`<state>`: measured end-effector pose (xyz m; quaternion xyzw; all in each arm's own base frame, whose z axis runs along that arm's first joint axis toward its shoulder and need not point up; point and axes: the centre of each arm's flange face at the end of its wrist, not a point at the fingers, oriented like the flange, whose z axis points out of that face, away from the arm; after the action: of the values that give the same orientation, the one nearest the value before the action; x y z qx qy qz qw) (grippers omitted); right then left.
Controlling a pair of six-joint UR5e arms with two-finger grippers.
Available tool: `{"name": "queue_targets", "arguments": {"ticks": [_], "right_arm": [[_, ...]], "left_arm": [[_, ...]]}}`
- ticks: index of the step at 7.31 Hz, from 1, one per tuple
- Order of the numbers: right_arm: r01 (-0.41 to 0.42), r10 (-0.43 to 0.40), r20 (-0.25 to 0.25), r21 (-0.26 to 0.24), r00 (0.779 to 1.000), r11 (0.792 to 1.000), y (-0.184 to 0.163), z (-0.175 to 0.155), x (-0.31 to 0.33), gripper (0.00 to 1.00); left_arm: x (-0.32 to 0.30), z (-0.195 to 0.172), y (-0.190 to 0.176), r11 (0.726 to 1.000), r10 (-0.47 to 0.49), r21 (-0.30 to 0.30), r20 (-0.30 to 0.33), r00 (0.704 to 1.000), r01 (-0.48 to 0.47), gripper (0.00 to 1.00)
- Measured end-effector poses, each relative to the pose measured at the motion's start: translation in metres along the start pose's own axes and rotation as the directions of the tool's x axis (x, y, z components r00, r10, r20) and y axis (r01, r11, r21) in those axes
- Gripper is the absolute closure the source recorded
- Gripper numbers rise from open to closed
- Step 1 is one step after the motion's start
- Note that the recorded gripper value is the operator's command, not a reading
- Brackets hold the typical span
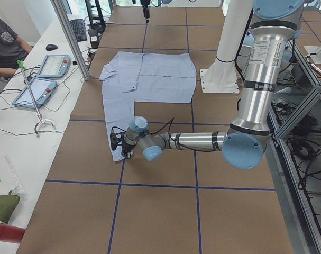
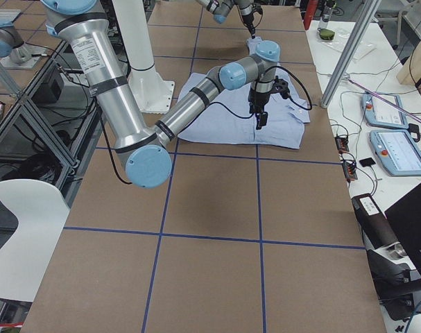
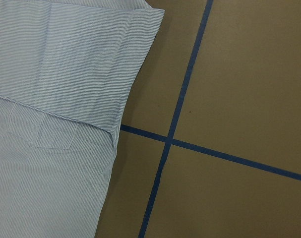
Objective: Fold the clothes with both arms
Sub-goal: 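Raise the right gripper away while the left gripper lowers onto the other cuff, then grasp the other sleeve cuff with the left gripper and lift it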
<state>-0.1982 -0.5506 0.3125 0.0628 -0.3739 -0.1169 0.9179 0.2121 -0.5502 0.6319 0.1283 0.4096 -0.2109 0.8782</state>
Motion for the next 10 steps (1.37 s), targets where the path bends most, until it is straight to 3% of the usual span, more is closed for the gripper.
{"name": "queue_targets", "arguments": {"ticks": [5, 8, 10], "right_arm": [[-0.013, 0.013, -0.005, -0.009, 1.000, 1.000, 0.005, 0.004, 0.010, 0.00], [-0.037, 0.037, -0.019, -0.030, 0.999, 0.999, 0.019, 0.013, 0.029, 0.00], [-0.058, 0.056, -0.040, -0.050, 0.998, 0.997, 0.030, 0.024, 0.048, 0.00]], "left_arm": [[0.058, -0.026, -0.005, 0.999, 0.014, -0.050, -0.083, 0.996, -0.018, 1.00], [0.192, -0.065, -0.037, 0.994, -0.081, -0.075, -0.077, 0.994, 0.075, 1.00], [0.309, -0.086, -0.026, 0.977, -0.178, -0.129, -0.081, 0.981, 0.167, 1.00]]}}
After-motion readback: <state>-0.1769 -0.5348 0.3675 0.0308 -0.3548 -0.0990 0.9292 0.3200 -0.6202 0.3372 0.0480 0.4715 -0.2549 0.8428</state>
